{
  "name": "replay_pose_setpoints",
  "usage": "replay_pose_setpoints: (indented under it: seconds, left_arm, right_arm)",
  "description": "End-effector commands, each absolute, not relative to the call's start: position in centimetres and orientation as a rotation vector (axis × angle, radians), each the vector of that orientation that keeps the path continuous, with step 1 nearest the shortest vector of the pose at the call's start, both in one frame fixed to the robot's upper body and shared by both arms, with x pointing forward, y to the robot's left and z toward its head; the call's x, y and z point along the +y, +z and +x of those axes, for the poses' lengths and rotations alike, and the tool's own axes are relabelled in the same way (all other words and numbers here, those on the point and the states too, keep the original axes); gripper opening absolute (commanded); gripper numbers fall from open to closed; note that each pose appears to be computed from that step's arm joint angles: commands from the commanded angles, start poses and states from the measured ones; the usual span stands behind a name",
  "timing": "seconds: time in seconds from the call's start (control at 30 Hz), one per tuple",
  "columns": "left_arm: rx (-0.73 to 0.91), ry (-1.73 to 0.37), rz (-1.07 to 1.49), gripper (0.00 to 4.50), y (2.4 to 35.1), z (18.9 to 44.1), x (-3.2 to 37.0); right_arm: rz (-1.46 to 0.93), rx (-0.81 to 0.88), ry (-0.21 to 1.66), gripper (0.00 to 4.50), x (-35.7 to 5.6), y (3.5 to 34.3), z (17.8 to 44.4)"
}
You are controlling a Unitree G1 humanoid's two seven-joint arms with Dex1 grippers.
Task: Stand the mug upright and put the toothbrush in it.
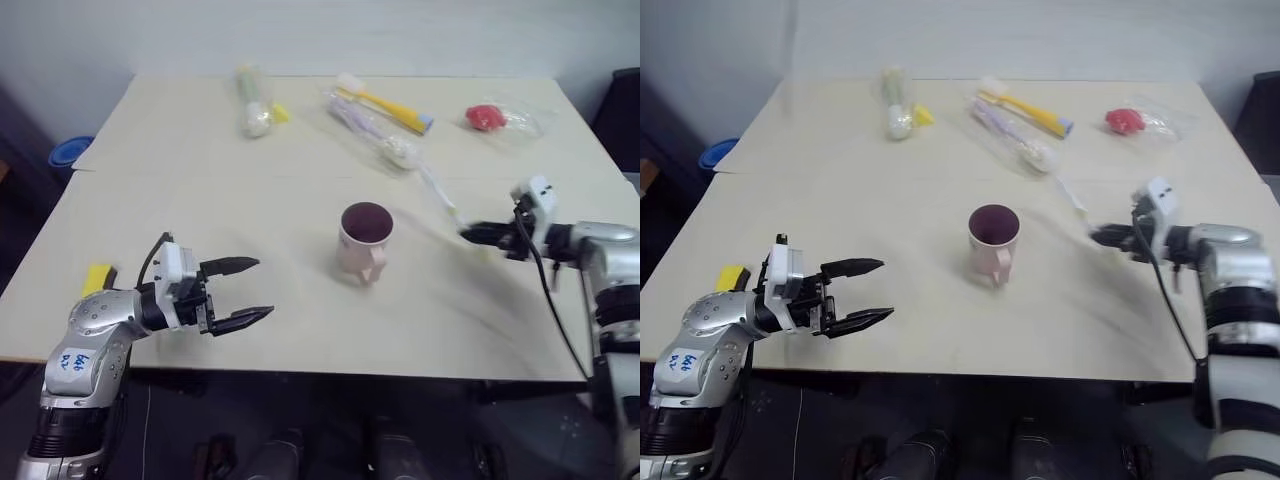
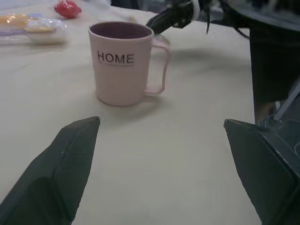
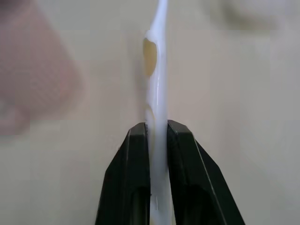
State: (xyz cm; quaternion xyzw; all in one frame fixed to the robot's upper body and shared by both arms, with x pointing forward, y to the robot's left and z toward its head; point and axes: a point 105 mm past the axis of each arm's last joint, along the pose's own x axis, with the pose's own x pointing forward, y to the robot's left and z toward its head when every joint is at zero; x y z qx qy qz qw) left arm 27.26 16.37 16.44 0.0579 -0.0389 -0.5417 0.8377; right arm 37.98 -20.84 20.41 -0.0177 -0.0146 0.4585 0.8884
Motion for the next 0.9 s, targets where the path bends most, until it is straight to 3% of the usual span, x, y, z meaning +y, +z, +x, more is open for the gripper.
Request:
replay_pose_setpoints:
  seconds: [0.03, 0.2, 0.47, 0.73, 0.9]
  left_arm:
    - [-0.147, -1.106, 0.091, 4.50, 17.8, 27.2, 16.3]
    - [-0.160, -1.079, 0.073, 4.50, 17.8, 27.6, 15.8]
    - [-0.168, -1.051, 0.089, 4.50, 17.8, 27.7, 15.8]
    - [-0.138, -1.006, 0.142, 4.50, 17.9, 27.3, 17.6]
    - [-0.090, -0.916, 0.286, 4.50, 16.6, 27.1, 20.3]
  right_arm:
    - [-0.023, -0.387, 1.080, 0.18, -16.4, 27.6, 35.3]
    - [0.075, -0.519, 1.241, 0.18, -9.3, 28.7, 32.2]
    - [-0.058, -0.491, 1.164, 0.18, -7.2, 23.8, 34.6]
    - [-0.205, -0.525, 1.130, 2.82, -10.3, 24.1, 33.8]
    - [-0.359, -0.380, 1.070, 4.48, -15.8, 22.2, 32.6]
